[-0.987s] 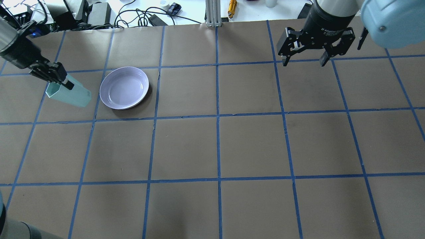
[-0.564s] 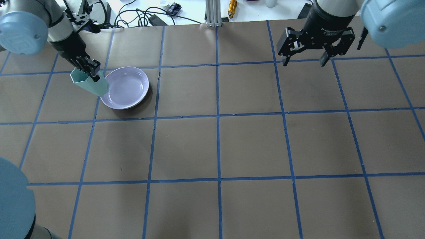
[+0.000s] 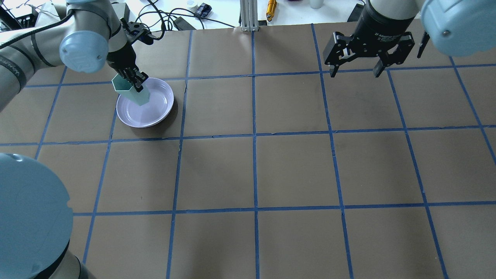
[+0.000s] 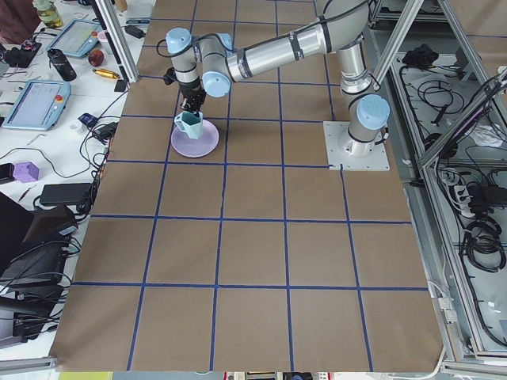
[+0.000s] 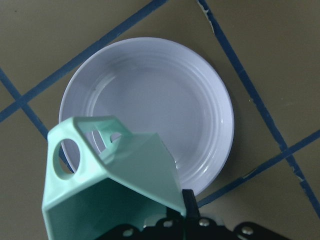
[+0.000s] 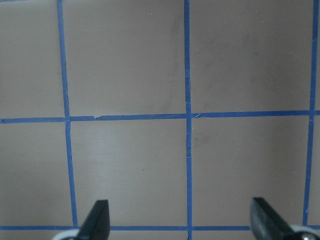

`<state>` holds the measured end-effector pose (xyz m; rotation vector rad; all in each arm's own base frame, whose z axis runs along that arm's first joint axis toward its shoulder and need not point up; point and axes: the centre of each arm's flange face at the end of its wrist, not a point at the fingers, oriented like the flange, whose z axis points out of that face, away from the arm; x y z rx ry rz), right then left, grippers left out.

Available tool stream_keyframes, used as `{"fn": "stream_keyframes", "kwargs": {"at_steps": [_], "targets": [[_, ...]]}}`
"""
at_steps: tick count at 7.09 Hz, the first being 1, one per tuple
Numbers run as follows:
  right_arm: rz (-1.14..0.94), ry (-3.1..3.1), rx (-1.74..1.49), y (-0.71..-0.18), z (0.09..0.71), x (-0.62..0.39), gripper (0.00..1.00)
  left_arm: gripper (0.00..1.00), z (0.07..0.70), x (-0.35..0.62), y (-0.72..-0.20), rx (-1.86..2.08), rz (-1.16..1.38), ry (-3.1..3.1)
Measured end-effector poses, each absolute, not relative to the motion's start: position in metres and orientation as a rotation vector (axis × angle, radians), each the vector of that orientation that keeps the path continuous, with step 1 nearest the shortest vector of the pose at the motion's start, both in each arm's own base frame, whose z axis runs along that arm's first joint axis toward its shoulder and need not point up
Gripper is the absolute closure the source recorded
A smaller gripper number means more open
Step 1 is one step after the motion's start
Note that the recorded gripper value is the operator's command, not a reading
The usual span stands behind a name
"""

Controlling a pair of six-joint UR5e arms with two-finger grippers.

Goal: Flip cup and place on plate
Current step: 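Lower the upright mug onto the plate with the left gripper, then open the left gripper and release the mug on the plate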

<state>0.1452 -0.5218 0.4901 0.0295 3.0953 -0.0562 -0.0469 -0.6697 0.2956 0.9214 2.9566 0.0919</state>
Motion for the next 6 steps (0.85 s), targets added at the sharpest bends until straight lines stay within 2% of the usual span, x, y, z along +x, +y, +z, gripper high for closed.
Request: {"fn": "stream_keyframes", "kwargs": {"at_steps": [4,5,6], "targets": [[-0.056,3.095,0.029,-0.522,0.490,0.145,0.00,1.00,0.265,-0.049,-0.672,0.929,0.162,2.957],[-0.056,3.095,0.030,-0.522,0.490,0.145,0.00,0.95,0.260,-0.049,-0.672,0.930,0.172,2.958],[-0.056,3.095,0.030,-0.522,0.490,0.145,0.00,0.03,0.256,-0.049,-0.671,0.930,0.182,2.961]]}}
